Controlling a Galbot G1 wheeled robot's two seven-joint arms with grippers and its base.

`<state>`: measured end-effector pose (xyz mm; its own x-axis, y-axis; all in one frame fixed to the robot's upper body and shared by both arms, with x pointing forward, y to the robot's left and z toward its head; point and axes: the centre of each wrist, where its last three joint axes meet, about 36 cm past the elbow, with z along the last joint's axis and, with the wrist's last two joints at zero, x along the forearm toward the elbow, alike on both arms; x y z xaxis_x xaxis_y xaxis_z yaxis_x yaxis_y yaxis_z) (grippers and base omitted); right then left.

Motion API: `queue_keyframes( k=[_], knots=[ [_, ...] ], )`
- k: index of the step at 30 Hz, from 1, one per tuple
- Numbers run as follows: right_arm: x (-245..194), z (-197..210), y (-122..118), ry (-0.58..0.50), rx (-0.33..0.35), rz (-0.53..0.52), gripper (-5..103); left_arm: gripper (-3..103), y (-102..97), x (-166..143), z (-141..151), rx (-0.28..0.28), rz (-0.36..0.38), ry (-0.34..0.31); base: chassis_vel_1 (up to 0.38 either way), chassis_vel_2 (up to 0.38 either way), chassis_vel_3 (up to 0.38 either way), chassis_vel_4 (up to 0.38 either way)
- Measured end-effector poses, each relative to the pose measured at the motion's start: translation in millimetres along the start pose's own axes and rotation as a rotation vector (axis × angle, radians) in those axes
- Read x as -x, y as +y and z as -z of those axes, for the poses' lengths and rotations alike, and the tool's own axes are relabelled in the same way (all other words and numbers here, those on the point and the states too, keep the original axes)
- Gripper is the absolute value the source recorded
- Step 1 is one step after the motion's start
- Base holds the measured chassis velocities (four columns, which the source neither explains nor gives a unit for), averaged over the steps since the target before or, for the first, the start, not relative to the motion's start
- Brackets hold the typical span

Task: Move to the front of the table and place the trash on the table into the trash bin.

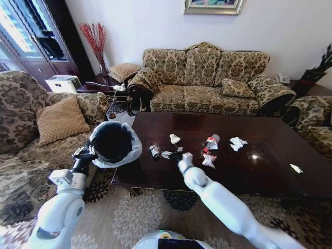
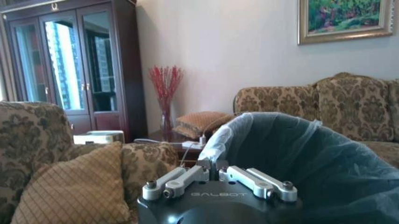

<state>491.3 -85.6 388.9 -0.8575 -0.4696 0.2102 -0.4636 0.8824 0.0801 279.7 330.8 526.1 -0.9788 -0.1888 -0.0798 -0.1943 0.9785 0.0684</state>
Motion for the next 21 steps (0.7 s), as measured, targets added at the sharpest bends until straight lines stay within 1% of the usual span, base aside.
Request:
queue_keyframes(
  k=[2, 5, 6, 9, 14, 16, 21],
  knots=[
    [5.2, -0.8, 2.0, 0.005, 0.001, 0.002, 100, 2, 0.4, -0.1, 0.6, 0.001, 0.002, -0.002, 0.000, 0.000, 0.000, 0.000],
    [26.2, -10.3, 19.0, 0.041, 0.022, -0.003, 100, 2, 3.4, -1.2, 4.1, 0.010, 0.013, -0.011, 0.000, 0.000, 0.000, 0.000],
    [26.2, -10.3, 19.0, 0.041, 0.022, -0.003, 100, 2, 3.4, -1.2, 4.1, 0.010, 0.013, -0.011, 0.000, 0.000, 0.000, 0.000],
    [35.1, -18.1, 31.7, 0.062, 0.027, -0.025, 100, 2, 6.5, -2.7, 6.3, 0.018, 0.023, -0.015, 0.000, 0.000, 0.000, 0.000],
    [38.8, -23.3, 36.6, 0.087, 0.027, -0.060, 100, 2, 7.6, -3.1, 6.7, 0.020, 0.024, -0.015, 0.000, 0.000, 0.000, 0.000],
    [41.9, -28.2, 36.6, 0.103, 0.036, -0.077, 100, 2, 7.7, -3.0, 6.9, 0.022, 0.017, -0.015, 0.000, 0.000, 0.000, 0.000],
    [43.9, -33.4, 35.3, 0.145, 0.044, -0.073, 100, 2, 6.7, -3.1, 9.7, 0.025, 0.007, -0.022, 0.000, 0.000, 0.000, 0.000]
  ],
)
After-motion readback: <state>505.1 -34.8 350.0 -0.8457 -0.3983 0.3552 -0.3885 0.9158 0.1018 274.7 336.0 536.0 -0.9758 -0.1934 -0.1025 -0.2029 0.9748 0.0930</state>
